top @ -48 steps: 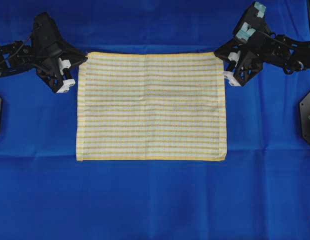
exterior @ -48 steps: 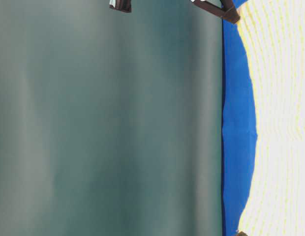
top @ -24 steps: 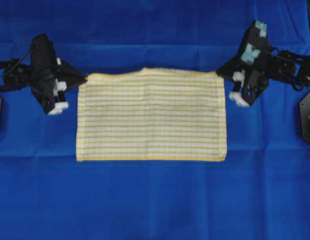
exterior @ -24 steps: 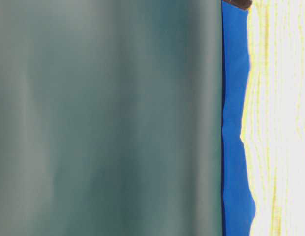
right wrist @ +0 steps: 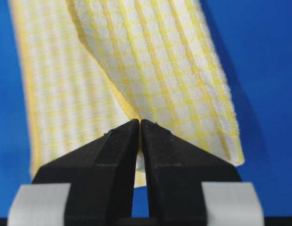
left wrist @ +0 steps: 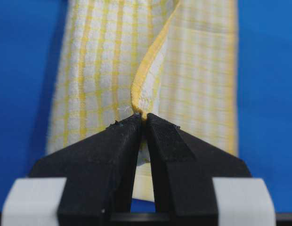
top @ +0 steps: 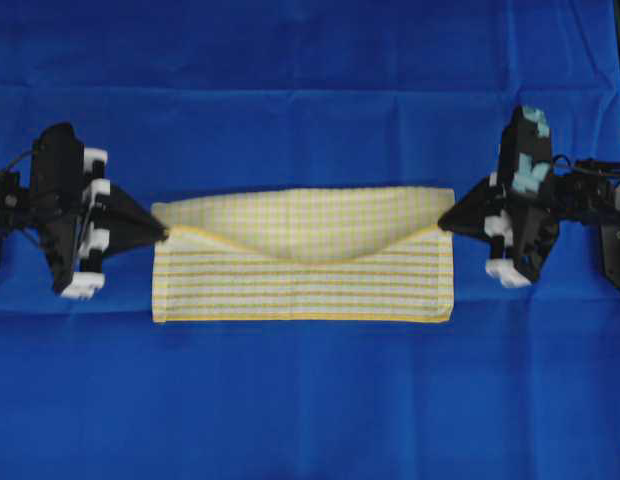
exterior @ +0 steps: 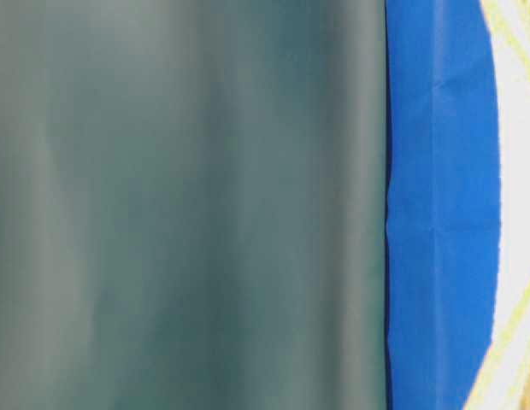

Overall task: Fold the yellow towel.
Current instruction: 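Lift the far edge with both grippers and fold it toward the near edge, then release the towel and raise both grippers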

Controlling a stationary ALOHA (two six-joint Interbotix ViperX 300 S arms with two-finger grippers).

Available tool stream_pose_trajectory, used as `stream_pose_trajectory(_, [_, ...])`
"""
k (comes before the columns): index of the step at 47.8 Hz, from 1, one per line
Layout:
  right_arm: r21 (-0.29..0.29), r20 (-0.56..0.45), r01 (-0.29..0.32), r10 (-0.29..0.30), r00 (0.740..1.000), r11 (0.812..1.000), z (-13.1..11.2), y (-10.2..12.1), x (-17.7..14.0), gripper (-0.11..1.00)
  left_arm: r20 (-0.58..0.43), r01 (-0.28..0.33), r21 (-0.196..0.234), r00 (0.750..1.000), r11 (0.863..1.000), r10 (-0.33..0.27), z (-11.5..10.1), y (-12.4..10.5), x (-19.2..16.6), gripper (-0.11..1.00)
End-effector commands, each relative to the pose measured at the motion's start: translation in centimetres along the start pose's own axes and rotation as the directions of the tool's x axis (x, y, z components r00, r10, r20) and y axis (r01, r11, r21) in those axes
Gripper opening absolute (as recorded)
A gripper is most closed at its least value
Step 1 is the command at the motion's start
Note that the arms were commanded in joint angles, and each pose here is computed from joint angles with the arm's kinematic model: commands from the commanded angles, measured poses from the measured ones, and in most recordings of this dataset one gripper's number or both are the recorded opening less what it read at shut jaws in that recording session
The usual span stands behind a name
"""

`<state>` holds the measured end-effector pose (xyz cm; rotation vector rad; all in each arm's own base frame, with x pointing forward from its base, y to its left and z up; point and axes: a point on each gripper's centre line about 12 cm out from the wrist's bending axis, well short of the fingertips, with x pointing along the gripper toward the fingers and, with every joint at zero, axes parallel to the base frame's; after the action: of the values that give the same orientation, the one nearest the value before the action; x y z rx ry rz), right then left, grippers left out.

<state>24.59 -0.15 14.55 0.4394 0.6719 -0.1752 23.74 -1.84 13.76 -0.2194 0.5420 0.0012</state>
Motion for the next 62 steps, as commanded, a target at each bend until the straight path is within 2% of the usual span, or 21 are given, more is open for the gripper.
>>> stream_pose_trajectory(1, [-0.015,0.01,-0.037,0.037,0.999,0.999,0.1,1.1,-0.3,0.04,0.014,0.04,-0.005,0.999,0.999,-0.039,0.4,-1.1,0.0,0.05])
stream_pose_trajectory(8, [-0.014,-0.006,-0.068,0.068,0.998,0.998,-0.5,2.1,-0.3,0.04,-0.002,0.088,-0.008,0.996,0.996,-0.088,0.0,-2.5,-0.1,0.05])
stream_pose_trajectory(16, [-0.022,-0.007,-0.094,0.093,0.996,0.995,-0.7,2.8,-0.3,0.04,-0.014,0.116,0.003,0.993,0.993,-0.116,-0.3,-3.3,-0.1,0.05])
stream_pose_trajectory(38, [-0.033,-0.065,-0.108,0.106,0.992,0.994,-1.6,4.1,0.8,0.04,-0.09,0.102,0.012,0.991,0.995,-0.101,-1.0,-3.5,1.2,0.05])
stream_pose_trajectory(50, [-0.071,-0.098,-0.144,0.136,0.986,0.987,-2.3,5.6,1.3,0.04,-0.148,0.086,0.014,0.985,0.996,-0.083,-1.2,-3.6,1.8,0.05])
stream_pose_trajectory(53, [-0.072,-0.103,-0.146,0.138,0.985,0.987,-2.4,5.8,1.4,0.04,-0.15,0.086,0.014,0.985,0.996,-0.083,-1.2,-3.6,1.8,0.09])
stream_pose_trajectory(58, [-0.07,-0.106,-0.145,0.137,0.985,0.987,-2.3,5.9,1.6,0.05,-0.15,0.086,0.014,0.985,0.996,-0.083,-1.2,-3.6,1.8,0.2])
stream_pose_trajectory(62, [-0.069,-0.105,-0.144,0.136,0.985,0.987,-2.2,5.9,1.7,0.06,-0.147,0.082,0.01,0.986,0.997,-0.08,-1.1,-3.5,1.8,0.39])
